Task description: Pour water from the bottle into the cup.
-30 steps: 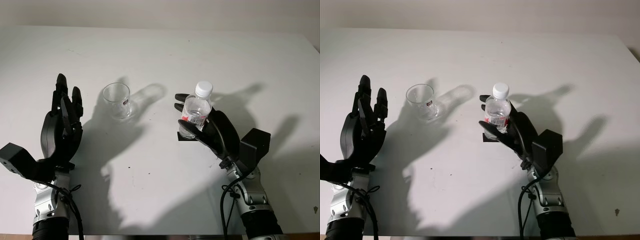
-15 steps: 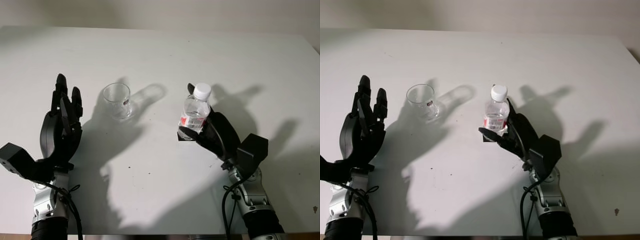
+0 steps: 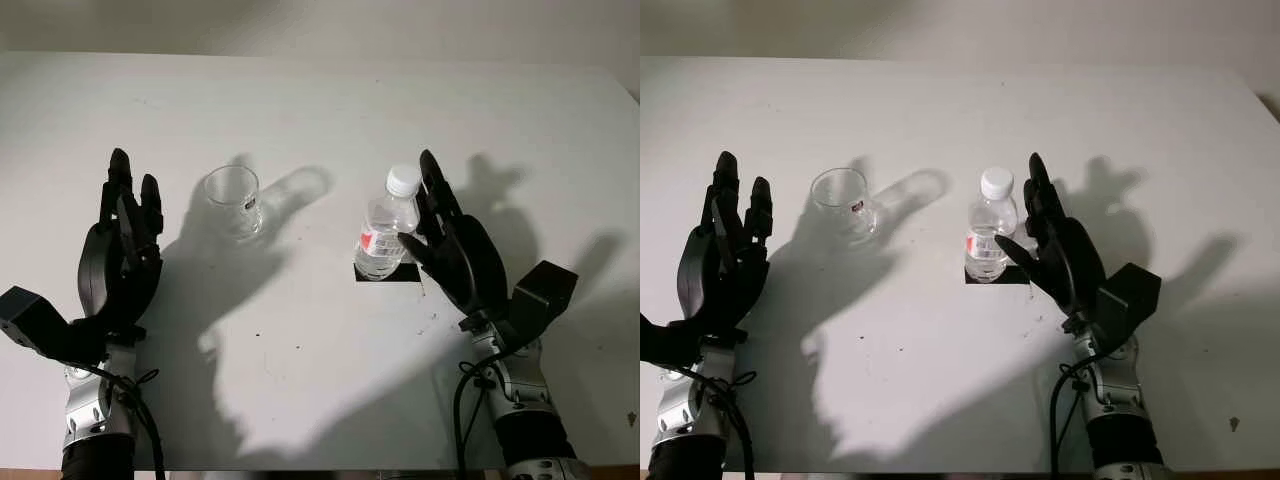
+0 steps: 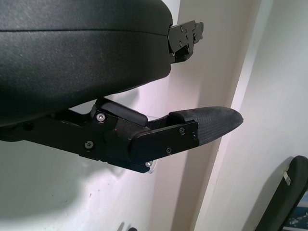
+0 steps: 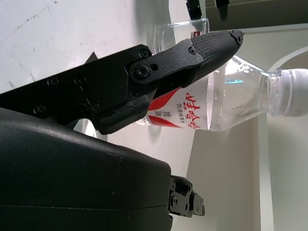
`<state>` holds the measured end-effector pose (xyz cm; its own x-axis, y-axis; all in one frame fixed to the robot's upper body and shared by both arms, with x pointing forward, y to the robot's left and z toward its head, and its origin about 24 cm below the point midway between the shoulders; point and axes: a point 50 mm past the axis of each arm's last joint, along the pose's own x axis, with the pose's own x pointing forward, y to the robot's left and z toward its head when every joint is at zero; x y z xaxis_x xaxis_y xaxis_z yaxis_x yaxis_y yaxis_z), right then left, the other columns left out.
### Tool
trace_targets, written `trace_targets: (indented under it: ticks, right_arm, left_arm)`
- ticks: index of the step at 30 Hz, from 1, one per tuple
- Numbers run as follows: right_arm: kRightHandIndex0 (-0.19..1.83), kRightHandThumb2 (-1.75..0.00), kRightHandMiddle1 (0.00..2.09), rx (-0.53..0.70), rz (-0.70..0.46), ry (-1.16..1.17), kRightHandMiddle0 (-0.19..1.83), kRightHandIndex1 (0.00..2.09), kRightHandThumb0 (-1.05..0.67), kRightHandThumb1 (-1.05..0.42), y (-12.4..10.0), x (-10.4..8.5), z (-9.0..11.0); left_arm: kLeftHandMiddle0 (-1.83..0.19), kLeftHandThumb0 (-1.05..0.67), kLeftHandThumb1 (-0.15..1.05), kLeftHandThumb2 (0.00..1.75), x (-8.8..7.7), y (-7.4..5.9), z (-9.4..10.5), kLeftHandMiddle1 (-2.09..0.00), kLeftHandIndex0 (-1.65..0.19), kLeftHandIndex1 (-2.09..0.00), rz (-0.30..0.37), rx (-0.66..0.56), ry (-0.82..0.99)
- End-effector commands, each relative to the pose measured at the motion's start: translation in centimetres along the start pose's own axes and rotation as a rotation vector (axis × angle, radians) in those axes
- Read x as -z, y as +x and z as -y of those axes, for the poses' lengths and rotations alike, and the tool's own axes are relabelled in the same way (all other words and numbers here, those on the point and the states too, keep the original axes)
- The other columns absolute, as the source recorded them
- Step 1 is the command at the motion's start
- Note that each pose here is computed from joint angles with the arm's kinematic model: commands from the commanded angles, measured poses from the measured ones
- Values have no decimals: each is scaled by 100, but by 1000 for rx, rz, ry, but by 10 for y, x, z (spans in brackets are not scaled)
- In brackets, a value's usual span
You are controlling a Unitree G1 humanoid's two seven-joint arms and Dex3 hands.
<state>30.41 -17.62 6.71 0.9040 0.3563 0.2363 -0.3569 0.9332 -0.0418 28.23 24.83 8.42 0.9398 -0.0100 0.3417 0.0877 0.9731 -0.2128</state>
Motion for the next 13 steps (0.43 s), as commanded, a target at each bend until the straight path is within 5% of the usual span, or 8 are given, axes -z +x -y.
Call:
trace_targets:
  ticks: [1,13]
  right_arm:
    - [-19,-5,0,-17,15,4,-19,0,-96,-101,-3,-2,-3]
    - [-19,-5,0,-181,53,-23,-19,0,-95,-99,-10,-14,-21]
  left_arm:
    - [19,-74,105,64,-1,0,-1,0,19,0,0,2,7]
    - [19,-74,105,63,-1,-6,-3,0,19,0,-6,1,13]
